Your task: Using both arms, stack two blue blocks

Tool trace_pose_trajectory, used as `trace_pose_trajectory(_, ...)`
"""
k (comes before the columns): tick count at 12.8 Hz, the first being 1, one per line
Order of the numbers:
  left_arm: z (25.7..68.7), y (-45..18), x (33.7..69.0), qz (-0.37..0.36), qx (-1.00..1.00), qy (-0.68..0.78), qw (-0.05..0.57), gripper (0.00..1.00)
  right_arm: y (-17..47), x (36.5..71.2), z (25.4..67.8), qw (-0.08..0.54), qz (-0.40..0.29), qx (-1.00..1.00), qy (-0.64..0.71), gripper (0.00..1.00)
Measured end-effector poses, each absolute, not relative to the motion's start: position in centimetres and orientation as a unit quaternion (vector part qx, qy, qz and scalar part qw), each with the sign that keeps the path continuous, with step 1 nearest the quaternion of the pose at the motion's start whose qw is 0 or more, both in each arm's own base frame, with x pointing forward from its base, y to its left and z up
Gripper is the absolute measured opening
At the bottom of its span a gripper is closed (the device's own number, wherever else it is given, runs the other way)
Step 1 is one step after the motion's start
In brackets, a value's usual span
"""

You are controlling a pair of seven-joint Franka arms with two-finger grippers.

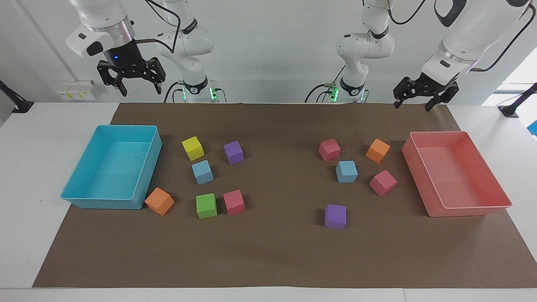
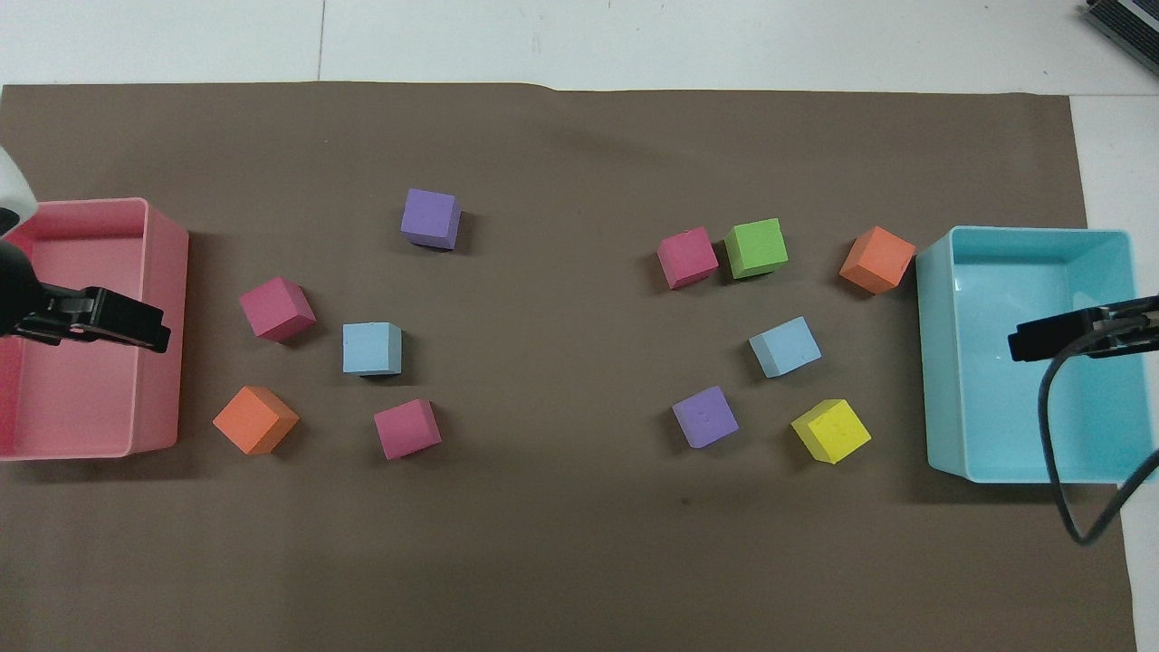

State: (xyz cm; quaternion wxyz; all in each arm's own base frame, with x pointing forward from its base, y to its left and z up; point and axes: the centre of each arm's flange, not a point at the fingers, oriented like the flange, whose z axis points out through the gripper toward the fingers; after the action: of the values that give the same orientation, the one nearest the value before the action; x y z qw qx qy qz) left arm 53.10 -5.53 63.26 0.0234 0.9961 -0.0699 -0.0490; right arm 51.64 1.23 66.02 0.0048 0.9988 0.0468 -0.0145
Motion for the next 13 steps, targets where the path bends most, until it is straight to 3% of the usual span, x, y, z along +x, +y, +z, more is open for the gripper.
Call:
trace_pose_trajectory(6, 63.3, -5.5, 53.1, -0.049, 0.996, -0.070, 0.023, 1.00, 2.6, 53.0, 61.9, 0.001, -0.005, 0.996, 0.092, 1.00)
trace_pose_trajectory(13, 63.3, -5.5, 53.1, -0.049, 0.996, -0.070, 0.023, 1.00, 6.1, 54.8, 53.9, -0.008, -0.017, 0.981, 0.194, 1.00)
